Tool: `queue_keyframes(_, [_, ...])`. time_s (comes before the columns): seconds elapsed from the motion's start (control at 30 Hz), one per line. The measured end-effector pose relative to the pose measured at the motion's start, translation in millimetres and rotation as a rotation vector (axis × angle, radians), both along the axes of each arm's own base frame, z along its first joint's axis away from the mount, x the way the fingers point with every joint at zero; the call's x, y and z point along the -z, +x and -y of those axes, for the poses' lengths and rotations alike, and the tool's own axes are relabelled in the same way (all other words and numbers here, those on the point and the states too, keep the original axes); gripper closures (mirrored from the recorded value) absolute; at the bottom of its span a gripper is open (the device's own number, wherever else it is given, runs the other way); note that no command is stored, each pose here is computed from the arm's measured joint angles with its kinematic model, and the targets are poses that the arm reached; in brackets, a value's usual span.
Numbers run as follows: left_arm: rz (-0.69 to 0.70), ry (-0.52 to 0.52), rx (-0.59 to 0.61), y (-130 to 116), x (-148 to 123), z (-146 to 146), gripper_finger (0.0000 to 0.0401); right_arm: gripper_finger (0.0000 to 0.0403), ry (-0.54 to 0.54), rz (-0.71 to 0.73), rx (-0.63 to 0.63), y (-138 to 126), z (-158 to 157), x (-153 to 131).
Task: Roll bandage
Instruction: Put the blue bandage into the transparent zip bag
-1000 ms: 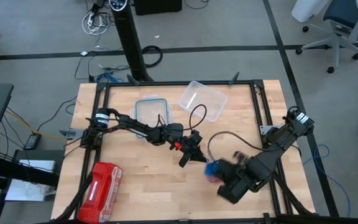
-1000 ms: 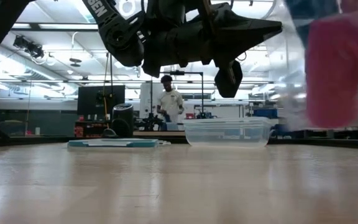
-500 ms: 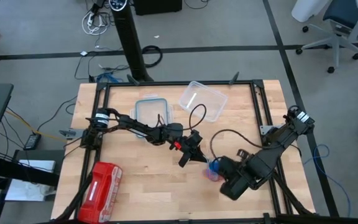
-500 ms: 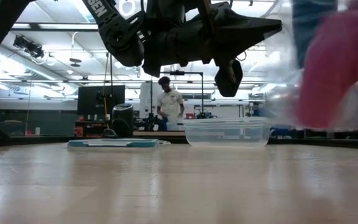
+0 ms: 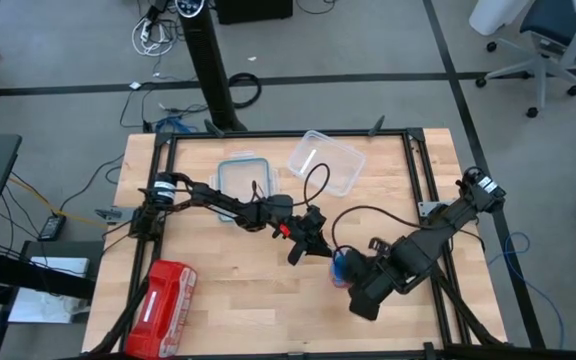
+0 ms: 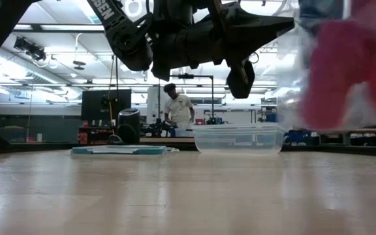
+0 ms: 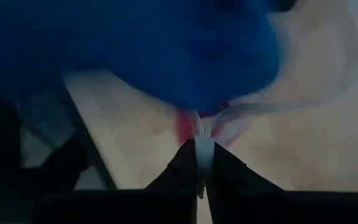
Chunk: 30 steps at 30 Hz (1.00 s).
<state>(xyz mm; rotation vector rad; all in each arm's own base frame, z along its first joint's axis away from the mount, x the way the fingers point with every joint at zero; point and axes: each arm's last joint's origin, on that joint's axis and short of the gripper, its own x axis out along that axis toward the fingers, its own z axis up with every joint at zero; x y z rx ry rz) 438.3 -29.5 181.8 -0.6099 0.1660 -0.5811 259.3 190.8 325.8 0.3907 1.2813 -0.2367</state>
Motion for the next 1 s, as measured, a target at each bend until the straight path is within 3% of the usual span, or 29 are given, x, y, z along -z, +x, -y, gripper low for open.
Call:
queue_keyframes(0.07, [0.000,0.001,-0.001,0.0,0.0,-0.2,0.0401,0.0392,0.046,0.053,-0.039,5.1,-3.4,-4.3])
queue_keyframes(0.13, [-0.002,0.006,-0.008,0.2,0.5,-3.7,0.0401,0.0392,-0.016,0.028,0.013,1.7,5.2,-4.8])
queue_keyframes(0.23, [0.007,0.022,-0.006,0.2,0.7,-5.0,0.0401,0.0392,0.056,0.040,-0.017,4.9,2.4,-7.7])
queue_keyframes(0.37, [-0.009,0.041,-0.017,0.5,3.3,-9.9,0.0401,0.0392,0.004,-0.008,0.065,0.8,10.0,-5.9])
queue_keyframes(0.47, [-0.007,0.048,-0.033,0.7,3.4,-13.1,0.0401,0.0392,0.115,0.016,-0.042,7.1,1.7,-7.1])
queue_keyframes(0.57, [-0.017,0.057,-0.037,0.8,4.8,-14.4,0.0401,0.0392,0.058,-0.083,0.101,-1.1,10.8,-4.1])
queue_keyframes(0.67, [-0.012,0.069,-0.046,0.9,5.1,-17.7,0.0401,0.0392,0.154,-0.140,0.084,1.7,7.7,0.0])
queue_keyframes(0.73, [-0.015,0.070,-0.042,0.8,5.4,-17.7,0.0401,0.0392,0.135,-0.170,0.124,3.3,12.3,3.1])
queue_keyframes(0.83, [-0.007,0.072,-0.032,0.7,4.8,-17.0,0.0401,0.0392,0.227,-0.107,0.016,13.8,9.3,0.5])
queue_keyframes(0.93, [-0.003,0.070,-0.033,0.7,4.3,-17.8,0.0401,0.0392,0.161,-0.134,0.063,15.8,20.8,3.9])
queue_keyframes(1.0, [0.009,0.065,-0.026,0.6,3.1,-18.1,0.0401,0.0392,0.214,-0.101,-0.003,20.8,20.2,1.7])
